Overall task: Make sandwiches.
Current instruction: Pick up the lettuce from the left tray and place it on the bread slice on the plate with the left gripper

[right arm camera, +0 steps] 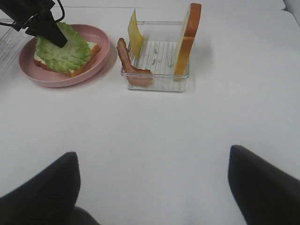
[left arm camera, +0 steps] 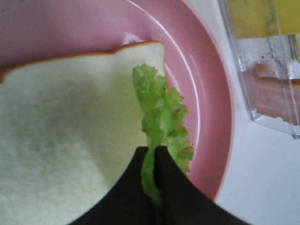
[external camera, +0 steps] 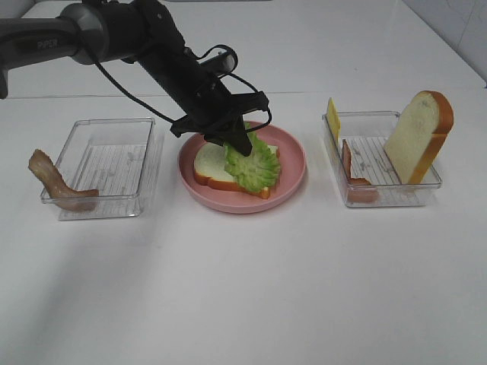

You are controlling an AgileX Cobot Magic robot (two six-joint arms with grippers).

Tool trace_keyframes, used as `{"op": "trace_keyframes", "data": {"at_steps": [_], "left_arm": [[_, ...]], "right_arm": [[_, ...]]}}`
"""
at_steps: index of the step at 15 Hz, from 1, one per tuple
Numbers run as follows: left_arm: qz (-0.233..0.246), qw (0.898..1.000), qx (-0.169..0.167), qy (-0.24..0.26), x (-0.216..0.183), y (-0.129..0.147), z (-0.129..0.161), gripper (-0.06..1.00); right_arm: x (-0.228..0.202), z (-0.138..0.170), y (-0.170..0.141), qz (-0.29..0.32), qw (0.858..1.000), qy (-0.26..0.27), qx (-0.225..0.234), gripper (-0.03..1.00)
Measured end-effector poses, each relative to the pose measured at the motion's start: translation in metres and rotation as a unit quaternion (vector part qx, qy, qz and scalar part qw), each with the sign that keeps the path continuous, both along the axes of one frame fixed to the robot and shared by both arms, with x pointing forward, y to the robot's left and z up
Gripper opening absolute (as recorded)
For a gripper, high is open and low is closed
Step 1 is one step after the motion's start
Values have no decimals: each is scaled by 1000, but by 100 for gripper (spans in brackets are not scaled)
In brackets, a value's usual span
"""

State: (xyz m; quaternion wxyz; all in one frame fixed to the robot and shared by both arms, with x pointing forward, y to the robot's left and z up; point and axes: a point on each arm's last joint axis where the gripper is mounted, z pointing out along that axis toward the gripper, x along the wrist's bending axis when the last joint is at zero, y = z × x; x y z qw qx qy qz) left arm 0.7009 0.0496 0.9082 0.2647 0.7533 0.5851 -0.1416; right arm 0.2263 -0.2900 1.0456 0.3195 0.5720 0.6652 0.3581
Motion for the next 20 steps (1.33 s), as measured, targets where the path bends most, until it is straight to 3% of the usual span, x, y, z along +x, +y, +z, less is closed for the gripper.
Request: {"op": "trace_keyframes", "data": {"at_steps": [7, 9, 14, 20], "left_arm": [[0, 999, 28, -31, 5, 4, -2, 2], [-1, 999, 32, -34, 5, 5, -2, 12], [-8, 997, 56, -57, 7, 9, 4, 59], [11, 983, 144, -117, 6, 30, 56, 64]], "right_arm": [[0, 0, 0, 0, 1000, 0, 0, 81], [0, 0, 0, 0, 1000, 0, 0, 81], [0, 0, 0, 0, 1000, 0, 0, 81], [0, 0, 0, 0, 1000, 0, 0, 81]]}}
